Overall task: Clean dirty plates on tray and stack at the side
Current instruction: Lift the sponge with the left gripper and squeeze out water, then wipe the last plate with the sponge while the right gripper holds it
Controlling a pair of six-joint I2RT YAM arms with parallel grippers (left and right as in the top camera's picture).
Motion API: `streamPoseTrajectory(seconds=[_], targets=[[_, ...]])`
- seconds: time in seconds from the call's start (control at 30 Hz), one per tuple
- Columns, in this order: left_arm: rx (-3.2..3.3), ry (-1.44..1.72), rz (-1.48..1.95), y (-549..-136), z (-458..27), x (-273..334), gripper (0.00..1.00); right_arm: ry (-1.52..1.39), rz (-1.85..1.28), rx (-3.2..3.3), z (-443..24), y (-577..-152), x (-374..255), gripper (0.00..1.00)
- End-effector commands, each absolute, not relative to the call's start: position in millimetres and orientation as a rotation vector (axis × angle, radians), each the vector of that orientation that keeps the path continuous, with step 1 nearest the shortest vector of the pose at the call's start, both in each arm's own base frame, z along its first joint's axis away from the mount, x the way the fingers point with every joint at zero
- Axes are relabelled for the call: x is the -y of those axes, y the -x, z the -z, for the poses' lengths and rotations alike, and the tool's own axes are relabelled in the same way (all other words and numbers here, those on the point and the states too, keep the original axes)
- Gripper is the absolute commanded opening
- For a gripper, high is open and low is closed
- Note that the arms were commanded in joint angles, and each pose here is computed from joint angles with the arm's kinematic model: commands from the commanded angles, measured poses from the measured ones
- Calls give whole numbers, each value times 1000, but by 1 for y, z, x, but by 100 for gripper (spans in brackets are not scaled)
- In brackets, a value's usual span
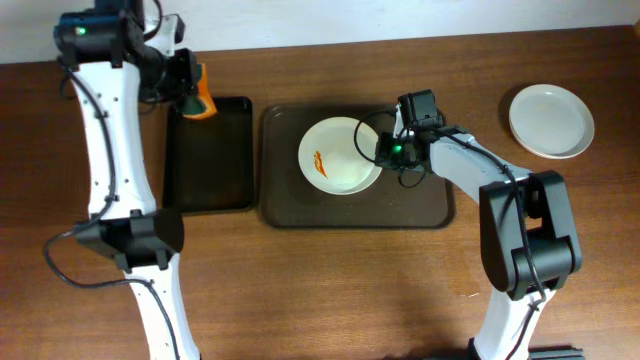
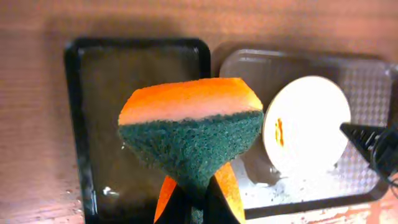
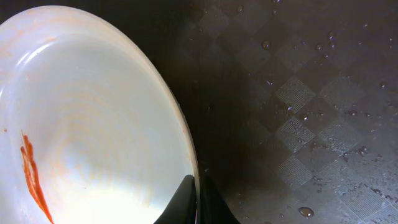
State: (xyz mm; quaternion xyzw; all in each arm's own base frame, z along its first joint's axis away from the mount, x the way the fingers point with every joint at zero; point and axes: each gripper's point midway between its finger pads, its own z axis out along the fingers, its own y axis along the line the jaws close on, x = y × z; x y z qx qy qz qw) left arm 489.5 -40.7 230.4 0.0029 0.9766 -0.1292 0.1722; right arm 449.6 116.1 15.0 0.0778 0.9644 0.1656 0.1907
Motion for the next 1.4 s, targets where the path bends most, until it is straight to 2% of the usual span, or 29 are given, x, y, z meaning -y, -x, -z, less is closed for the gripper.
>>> streamPoseTrajectory(seconds=[0.0, 0.1, 0.13, 0.2, 0.27, 0.3, 0.37, 0.4, 0.47, 0.53, 0.57, 0.63, 0.73, 0.87, 0.93, 1.0, 1.27, 1.37], targets=[[-2957, -9, 327, -486, -163, 46, 0, -204, -481, -2701, -18, -453, -121, 6], [-3082, -5, 331, -476, -109, 51, 0, -203, -481, -2702, -18, -453, -121, 6], [-3084, 0, 331, -473, -115, 49, 0, -204, -481, -2702, -18, -453, -121, 6], [-2968, -5, 322, -475, -173, 45, 0, -204, -481, -2700, -18, -454, -121, 6], [-2893, -45, 295, -480, -197, 45, 0, -203, -481, -2700, -18, -454, -121, 6], [-2908, -42, 232, -485, -184, 40, 0, -203, -481, -2700, -18, -454, -121, 6], [-3069, -30, 226, -485, -107, 41, 0, -203, -481, -2700, -18, -454, -121, 6], [-3154, -21, 235, -473, -84, 41, 0, -206, -482, -2716, -17, -450, -121, 6], [-3117, -25, 233, -475, -101, 41, 0, -205, -483, -2713, -17, -451, -121, 6], [-3025, -2, 240, -478, -145, 43, 0, -205, -484, -2710, -18, -452, -121, 6], [-2903, -44, 343, -482, -189, 62, 0, -204, -484, -2706, -18, -453, -121, 6], [-2859, -85, 411, -483, -203, 85, 0, -204, -484, -2706, -18, -453, -121, 6], [-2966, 23, 479, -480, -160, 137, 0, -204, -484, -2706, -18, -453, -121, 5], [-3023, -197, 528, -473, -85, 229, 0, -199, -512, -2718, -18, -449, -124, 4], [-3035, -228, 513, -469, -64, 249, 0, -199, -513, -2717, -18, -450, -124, 4], [-3069, -126, 466, -468, -46, 256, 0, -197, -519, -2713, -19, -451, -125, 4], [-2993, -248, 521, -465, -26, 316, 0, -197, -518, -2713, -19, -451, -125, 4], [-3009, -204, 512, -460, -21, 322, 0, -197, -518, -2714, -19, -450, -125, 4]])
